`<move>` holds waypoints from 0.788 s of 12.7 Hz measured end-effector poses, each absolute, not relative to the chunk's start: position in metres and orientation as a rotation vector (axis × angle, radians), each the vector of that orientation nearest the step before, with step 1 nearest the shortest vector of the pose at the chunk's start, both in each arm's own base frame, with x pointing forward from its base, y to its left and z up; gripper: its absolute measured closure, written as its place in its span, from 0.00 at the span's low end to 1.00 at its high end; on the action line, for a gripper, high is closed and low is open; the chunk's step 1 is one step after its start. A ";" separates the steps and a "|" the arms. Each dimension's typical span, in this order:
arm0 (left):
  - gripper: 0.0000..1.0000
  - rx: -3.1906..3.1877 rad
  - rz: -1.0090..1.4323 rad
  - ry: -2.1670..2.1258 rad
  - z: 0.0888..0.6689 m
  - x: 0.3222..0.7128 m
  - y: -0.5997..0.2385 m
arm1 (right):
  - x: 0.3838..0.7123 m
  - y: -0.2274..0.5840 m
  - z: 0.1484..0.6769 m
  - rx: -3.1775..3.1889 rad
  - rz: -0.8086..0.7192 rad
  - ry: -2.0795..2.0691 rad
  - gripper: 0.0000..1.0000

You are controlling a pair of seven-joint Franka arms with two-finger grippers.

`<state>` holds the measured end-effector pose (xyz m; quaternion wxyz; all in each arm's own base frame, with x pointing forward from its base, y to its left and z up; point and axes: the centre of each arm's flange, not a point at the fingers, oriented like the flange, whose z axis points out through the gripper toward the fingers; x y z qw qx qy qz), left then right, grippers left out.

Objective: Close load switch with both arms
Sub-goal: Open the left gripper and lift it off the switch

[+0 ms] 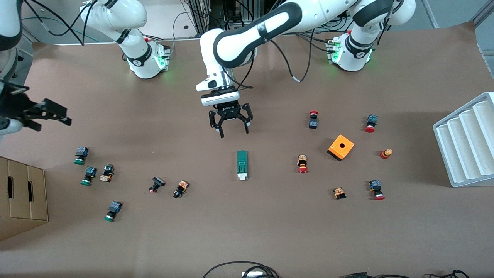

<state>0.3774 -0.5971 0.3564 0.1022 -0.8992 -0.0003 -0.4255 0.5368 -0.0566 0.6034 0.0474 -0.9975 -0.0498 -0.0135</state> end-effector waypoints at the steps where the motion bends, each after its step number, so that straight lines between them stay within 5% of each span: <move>1: 0.00 -2.667 -1.228 0.012 0.371 0.380 -0.595 | 0.536 -0.067 0.603 -3.044 -0.047 -0.148 0.00; 10: 0.00 -2.791 -1.036 0.114 0.503 0.415 -0.561 | 0.549 -0.065 0.587 -3.047 -0.043 -0.097 0.00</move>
